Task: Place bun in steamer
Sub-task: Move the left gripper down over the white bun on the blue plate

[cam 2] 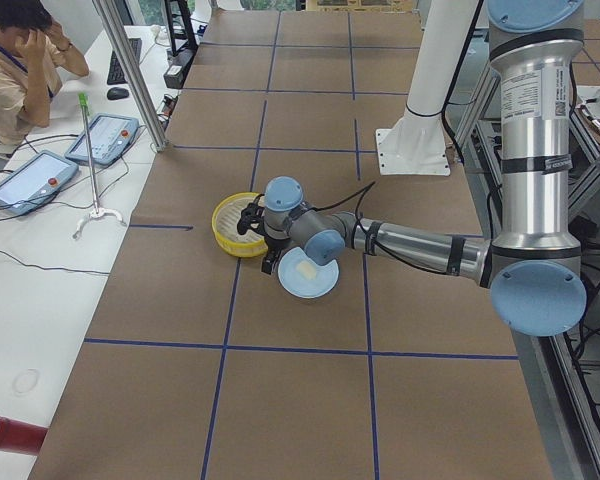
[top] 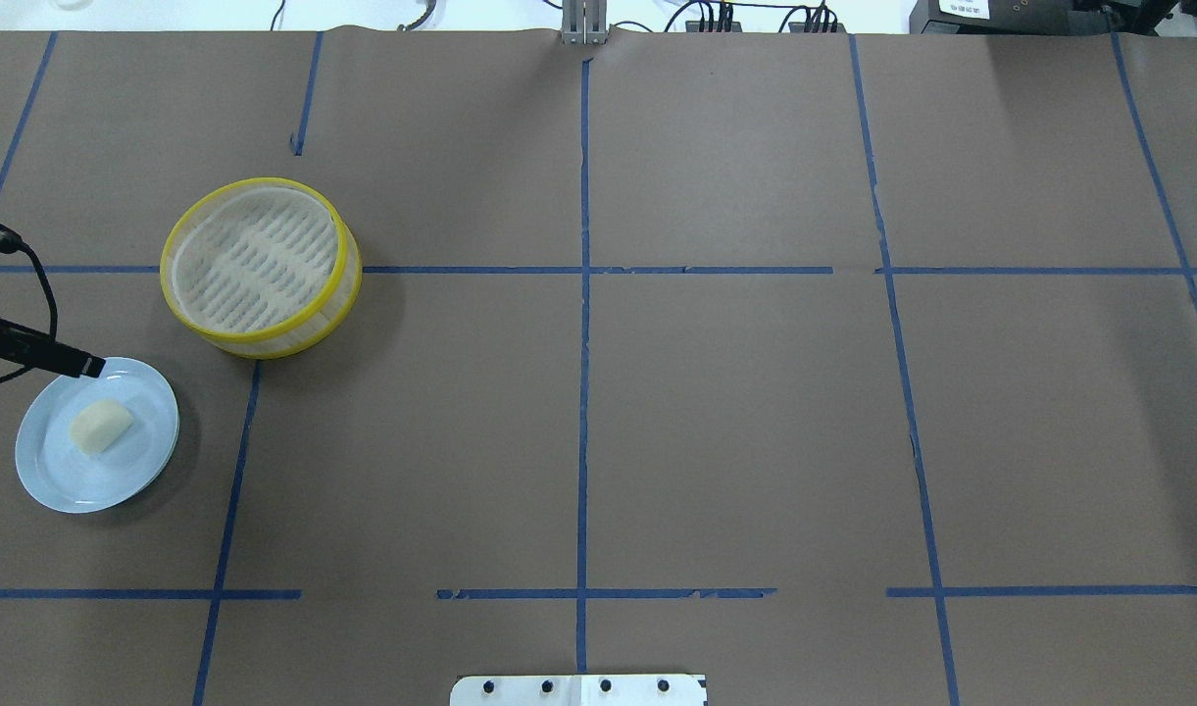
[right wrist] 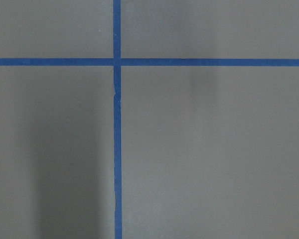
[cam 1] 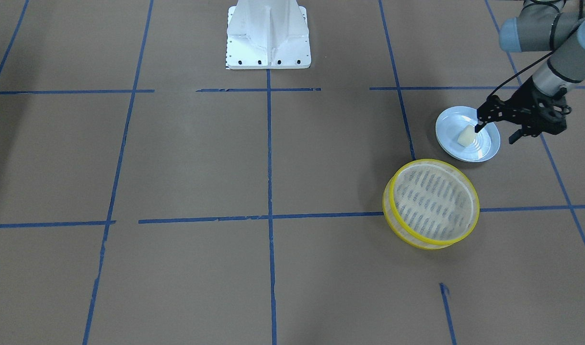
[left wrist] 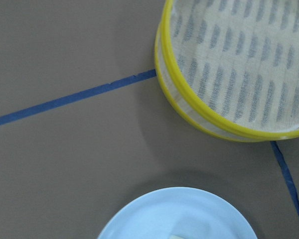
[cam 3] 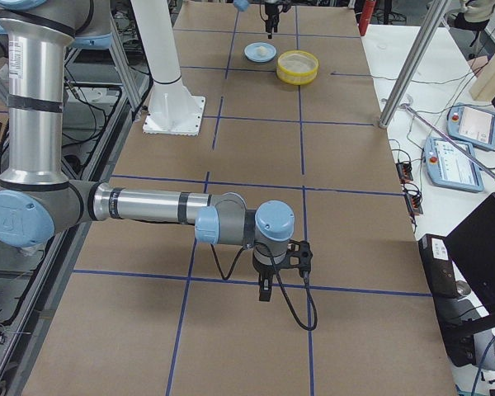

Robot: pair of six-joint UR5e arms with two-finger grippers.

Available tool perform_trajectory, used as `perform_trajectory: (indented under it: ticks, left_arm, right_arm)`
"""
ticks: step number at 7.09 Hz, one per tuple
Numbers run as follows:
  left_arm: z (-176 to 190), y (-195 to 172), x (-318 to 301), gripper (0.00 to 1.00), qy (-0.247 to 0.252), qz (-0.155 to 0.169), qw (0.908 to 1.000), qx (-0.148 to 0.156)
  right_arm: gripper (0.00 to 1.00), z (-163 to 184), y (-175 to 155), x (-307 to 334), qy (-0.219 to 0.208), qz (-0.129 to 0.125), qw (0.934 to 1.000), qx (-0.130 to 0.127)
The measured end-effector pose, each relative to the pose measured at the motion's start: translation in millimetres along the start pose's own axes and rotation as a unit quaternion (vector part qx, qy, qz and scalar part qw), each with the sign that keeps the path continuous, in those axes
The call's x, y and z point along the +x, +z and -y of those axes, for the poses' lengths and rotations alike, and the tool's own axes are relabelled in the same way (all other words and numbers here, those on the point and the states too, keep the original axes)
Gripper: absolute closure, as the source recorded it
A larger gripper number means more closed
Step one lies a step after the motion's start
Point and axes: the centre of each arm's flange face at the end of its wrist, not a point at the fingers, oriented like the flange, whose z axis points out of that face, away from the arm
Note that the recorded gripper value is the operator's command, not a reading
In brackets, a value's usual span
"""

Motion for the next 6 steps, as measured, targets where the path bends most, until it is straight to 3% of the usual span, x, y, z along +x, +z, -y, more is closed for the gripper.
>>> perform_trajectory:
  ticks: [2,6]
  left_arm:
    - [-25,29,23,0.07,0.024,0.019,0.9995,0.008]
    - [-42,54,27,0.15,0.037,0.036,0.9986,-0.009]
  right_arm:
    - [0.00,0,0,0,0.000,0.000,1.0000,0.000]
    - [0.00,0,0,0,0.000,0.000,1.0000,0.000]
